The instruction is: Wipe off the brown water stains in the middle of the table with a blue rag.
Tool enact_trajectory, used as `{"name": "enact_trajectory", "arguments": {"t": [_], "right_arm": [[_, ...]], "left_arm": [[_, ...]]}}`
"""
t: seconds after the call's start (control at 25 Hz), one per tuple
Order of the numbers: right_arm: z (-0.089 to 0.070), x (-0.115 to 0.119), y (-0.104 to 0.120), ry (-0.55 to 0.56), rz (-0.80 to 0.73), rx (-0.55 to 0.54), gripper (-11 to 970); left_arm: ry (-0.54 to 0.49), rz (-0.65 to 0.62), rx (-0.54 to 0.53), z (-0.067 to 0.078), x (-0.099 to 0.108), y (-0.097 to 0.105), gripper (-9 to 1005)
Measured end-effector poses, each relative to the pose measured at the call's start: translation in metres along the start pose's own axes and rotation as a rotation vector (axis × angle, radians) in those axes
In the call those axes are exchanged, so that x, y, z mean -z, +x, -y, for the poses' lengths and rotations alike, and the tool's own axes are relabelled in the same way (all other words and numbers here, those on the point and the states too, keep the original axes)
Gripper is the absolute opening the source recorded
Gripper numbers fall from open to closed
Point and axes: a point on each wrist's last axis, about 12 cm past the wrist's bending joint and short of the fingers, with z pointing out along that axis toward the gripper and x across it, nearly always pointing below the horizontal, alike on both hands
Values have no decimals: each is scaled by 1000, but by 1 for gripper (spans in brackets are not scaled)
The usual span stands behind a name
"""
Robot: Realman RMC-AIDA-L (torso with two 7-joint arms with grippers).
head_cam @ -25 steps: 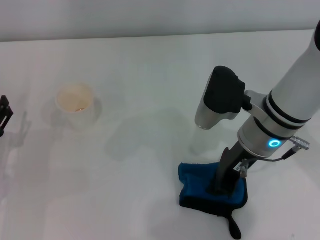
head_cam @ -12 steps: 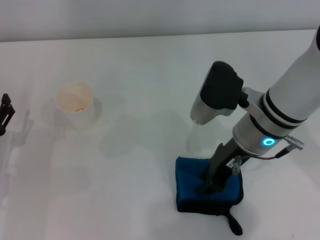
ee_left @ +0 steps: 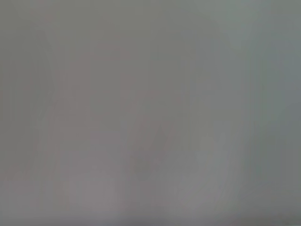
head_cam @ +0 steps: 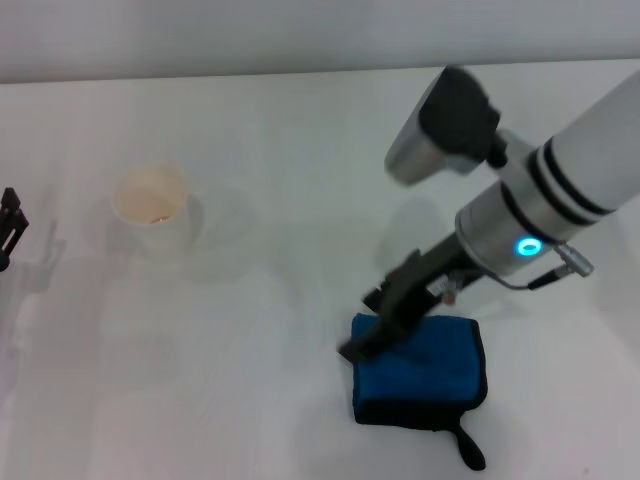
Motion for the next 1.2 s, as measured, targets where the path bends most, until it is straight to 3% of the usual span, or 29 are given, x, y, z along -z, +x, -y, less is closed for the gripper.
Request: {"name": "enact_trajectory", "arguments": {"t": [0.04,0.24,0.36,0.44,0.6,0.88,1.0,1.2], "right_arm": [[3,5,-1,-19,60,-18,798],[22,20,6,-182,514,-85,820],[41,26,23,-195,797,-141,834],[57,29,42,-109,938,-178,843],[83,24,88,196,1092,-221,846],[95,-4,152,703,1052,-246,844],[95,-8,168,809,1034,-305,844],[96,-4,182,857,1049,-367,844]], "left_arm": [[0,0,0,0,0,0,893],[1,1,0,0,0,0,893],[3,1,-1,0,0,0,893],[3,0,-2,0,0,0,893],[0,-2,-1,0,0,0,893],[14,-27,44,3,-6,1,892],[28,-52,54,7,-14,1,892],[31,-60,67,8,-17,0,892]]}}
